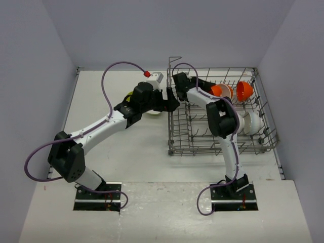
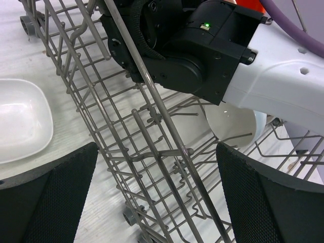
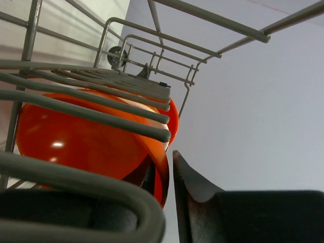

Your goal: Load the bowls into the dish rack

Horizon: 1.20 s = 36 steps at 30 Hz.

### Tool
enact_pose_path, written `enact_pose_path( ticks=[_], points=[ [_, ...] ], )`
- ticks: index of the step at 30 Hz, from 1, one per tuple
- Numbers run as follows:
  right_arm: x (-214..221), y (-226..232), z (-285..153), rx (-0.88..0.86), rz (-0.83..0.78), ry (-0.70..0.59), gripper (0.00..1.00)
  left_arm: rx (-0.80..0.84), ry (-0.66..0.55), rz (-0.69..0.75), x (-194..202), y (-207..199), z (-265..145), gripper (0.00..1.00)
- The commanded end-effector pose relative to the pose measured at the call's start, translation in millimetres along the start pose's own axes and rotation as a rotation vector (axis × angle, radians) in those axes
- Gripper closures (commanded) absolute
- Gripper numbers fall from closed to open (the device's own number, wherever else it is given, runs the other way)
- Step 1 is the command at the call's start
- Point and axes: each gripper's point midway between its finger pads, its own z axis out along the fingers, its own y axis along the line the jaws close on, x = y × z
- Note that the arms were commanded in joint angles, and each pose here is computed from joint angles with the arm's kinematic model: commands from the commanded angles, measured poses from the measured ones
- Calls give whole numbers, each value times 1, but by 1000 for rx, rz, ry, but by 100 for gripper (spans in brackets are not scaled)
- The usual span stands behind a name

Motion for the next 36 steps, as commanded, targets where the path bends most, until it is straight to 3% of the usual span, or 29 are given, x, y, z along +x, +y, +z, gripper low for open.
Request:
enact_pose_path(
  ticks=[1, 7, 14, 17, 29, 36],
  points=[
    [-2, -21, 0, 15, 94, -5, 78, 27, -22, 24, -7, -3, 0, 0],
    [6, -43, -9, 34, 144, -5, 38, 33, -33, 28, -11, -5, -2, 0],
    [3, -70, -46, 40, 213, -97, 9, 45, -54, 31, -18, -11, -10, 0],
    [-2, -76, -67, 20, 238, -157, 2, 27, -66, 28, -21, -8, -15, 0],
    [8, -118, -96, -59, 450, -271, 1, -22, -134, 48, -43, -8, -46, 0],
    [17, -106, -131, -430, 714, -458, 1, -103, -179, 39, -55, 2, -59, 0]
  ],
)
